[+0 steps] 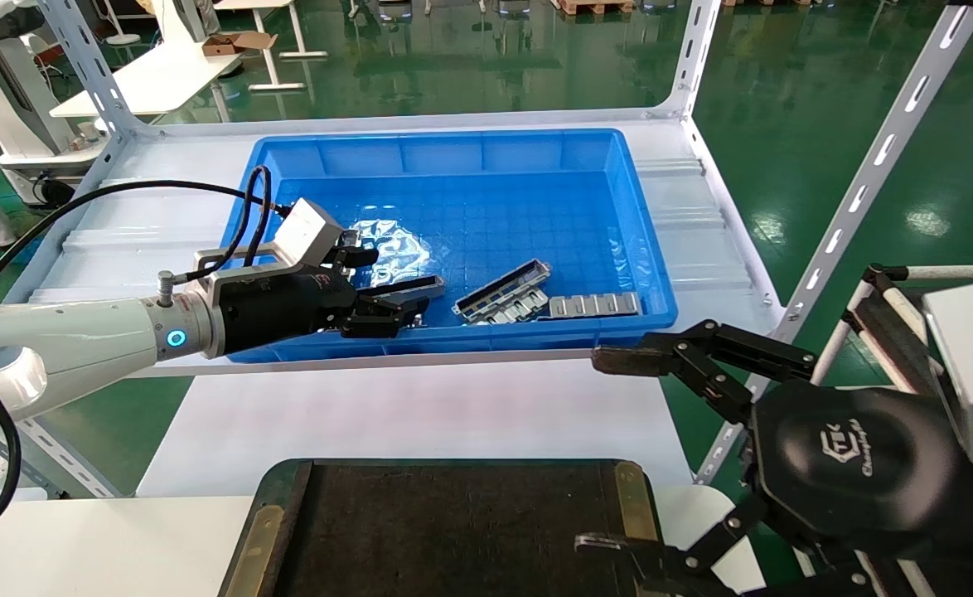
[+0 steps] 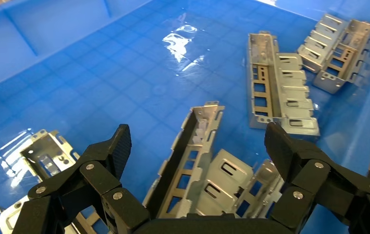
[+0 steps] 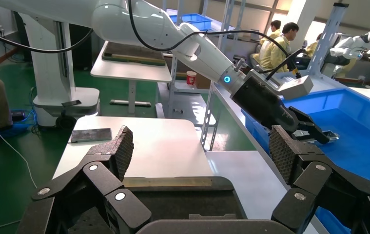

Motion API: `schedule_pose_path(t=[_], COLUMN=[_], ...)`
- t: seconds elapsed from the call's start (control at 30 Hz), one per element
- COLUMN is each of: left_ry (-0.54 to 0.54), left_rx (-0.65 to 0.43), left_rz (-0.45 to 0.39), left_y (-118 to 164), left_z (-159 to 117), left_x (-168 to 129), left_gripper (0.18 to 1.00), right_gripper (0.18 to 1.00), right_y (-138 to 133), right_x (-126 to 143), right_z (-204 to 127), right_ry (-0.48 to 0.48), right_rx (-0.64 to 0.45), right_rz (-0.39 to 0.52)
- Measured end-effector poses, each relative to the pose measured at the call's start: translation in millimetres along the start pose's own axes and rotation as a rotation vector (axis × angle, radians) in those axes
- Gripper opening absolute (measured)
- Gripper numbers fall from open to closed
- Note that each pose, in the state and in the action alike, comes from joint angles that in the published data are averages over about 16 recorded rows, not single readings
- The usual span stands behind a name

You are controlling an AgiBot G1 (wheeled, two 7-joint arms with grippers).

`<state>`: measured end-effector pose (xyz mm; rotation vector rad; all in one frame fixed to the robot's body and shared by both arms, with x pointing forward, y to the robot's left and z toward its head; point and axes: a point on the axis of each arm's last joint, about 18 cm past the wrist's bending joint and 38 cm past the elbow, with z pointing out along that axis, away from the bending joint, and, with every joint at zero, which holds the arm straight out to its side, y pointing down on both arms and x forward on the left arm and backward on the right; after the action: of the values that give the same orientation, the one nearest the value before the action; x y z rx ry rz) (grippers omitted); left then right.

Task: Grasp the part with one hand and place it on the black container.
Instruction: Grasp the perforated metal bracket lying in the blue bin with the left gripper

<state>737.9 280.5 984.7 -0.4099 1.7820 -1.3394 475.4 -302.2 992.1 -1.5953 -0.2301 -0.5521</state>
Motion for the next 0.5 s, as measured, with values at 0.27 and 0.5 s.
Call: schedule_pose_path(t=[0.27,0.5], left_ry=[-0.003,-0.016], left_rx=[-0.006,-0.014], left_rz=[-0.002,-0.003], left_y=[1.8,4.5], left_z=[0.6,3.4], left_x=[0.2,-0.1], left_gripper=[0.997,0.977], right_gripper=[0.991,0.952], right_y=[0.0,0.0], right_x=[0.0,0.0], right_z=[0.0,0.0], right_ry=[0.0,0.0], right_rx=[0.0,0.0], right_rz=[0.0,0.0])
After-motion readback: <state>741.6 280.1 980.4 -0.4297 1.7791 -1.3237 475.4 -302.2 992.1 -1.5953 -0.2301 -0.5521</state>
